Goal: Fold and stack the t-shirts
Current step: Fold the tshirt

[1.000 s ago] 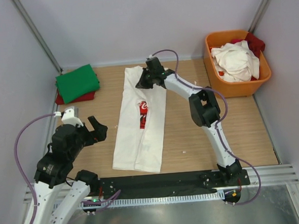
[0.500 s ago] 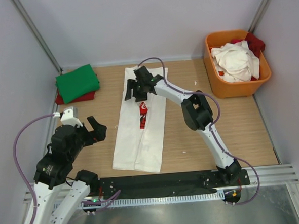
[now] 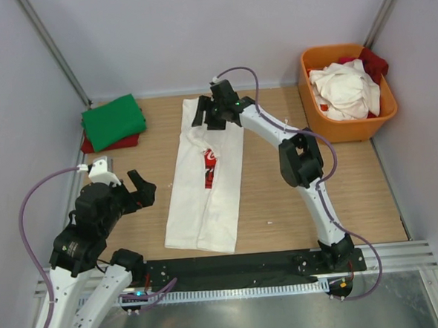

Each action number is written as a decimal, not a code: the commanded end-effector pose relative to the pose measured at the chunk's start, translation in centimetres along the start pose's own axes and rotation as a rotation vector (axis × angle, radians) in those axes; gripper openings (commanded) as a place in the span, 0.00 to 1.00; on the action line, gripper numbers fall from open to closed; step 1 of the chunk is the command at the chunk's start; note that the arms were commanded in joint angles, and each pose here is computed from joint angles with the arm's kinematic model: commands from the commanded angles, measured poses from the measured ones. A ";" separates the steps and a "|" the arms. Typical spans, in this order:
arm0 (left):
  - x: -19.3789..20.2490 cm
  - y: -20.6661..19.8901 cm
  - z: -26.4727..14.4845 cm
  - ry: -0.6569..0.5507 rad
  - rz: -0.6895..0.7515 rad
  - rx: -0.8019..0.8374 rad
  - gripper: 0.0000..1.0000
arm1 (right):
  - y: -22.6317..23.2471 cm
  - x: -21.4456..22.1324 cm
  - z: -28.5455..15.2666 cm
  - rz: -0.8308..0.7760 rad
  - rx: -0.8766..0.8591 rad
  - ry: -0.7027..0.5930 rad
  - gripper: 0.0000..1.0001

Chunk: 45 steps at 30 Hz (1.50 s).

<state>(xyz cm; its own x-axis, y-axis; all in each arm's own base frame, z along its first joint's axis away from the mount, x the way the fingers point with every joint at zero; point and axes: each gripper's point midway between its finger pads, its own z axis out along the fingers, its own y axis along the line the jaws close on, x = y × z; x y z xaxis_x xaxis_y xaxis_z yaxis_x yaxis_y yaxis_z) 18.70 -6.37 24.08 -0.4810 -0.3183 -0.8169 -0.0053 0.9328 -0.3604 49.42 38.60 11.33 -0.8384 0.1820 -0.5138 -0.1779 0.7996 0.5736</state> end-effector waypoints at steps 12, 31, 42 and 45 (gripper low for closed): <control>-0.9 -0.2 0.1 -0.042 -0.015 0.002 1.00 | -0.5 -1.2 3.4 0.018 0.016 -0.060 0.66; -1.0 0.0 0.1 -0.045 -0.020 -0.005 1.00 | 3.6 12.8 2.7 -0.274 0.126 0.139 0.67; -1.1 0.5 0.2 -0.052 -0.020 -0.031 1.00 | 5.7 11.2 -4.3 -0.513 0.198 -0.020 0.75; -1.2 0.6 0.4 -0.050 -0.017 -0.044 1.00 | 5.3 8.3 -10.2 -0.671 0.406 -0.246 0.82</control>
<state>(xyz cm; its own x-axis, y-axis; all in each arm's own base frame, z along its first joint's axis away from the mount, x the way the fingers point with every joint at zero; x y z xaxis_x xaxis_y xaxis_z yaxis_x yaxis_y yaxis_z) 18.87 -5.86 24.08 -0.4699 -0.3239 -0.8211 -0.0295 0.9355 -0.3521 34.51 41.08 6.52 -0.7023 -0.3356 -0.6278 -0.4397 0.8980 0.0119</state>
